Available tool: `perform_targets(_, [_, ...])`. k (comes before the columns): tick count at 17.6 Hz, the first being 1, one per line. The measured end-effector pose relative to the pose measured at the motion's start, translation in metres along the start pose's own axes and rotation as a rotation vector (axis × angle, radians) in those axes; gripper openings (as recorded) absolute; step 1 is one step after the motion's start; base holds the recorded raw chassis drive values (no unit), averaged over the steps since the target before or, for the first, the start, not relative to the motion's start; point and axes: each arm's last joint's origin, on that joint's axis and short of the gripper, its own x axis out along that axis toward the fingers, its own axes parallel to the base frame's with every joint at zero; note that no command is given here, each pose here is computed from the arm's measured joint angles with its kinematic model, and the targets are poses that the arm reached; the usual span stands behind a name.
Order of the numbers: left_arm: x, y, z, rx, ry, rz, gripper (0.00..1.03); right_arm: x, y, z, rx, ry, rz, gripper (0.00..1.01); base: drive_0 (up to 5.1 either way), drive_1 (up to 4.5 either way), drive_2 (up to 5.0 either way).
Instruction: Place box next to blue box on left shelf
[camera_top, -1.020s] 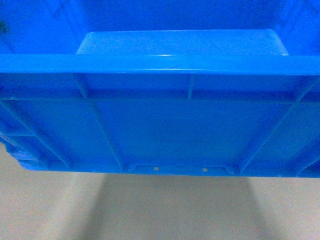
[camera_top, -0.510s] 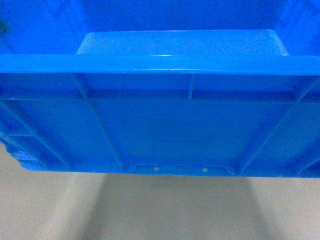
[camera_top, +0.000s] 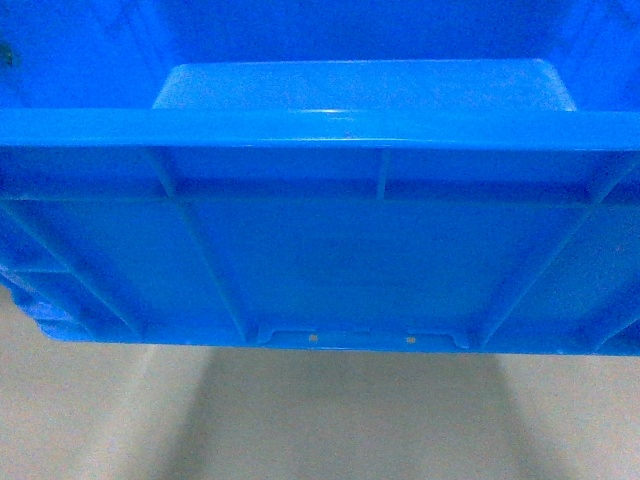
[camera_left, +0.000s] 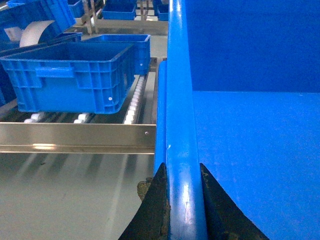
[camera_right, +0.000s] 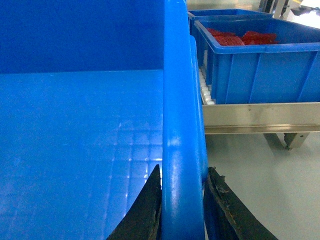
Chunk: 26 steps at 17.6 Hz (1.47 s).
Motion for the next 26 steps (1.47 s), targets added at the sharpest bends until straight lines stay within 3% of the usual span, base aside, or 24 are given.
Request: perform_targets(26, [0.0000, -0.0002, -0.0001, 0.000, 0.001, 0.000, 0.09, 0.0001, 0.0000, 0.0000, -0.003, -0.001, -0.002, 0.16, 0.1, 4.39, -4.1])
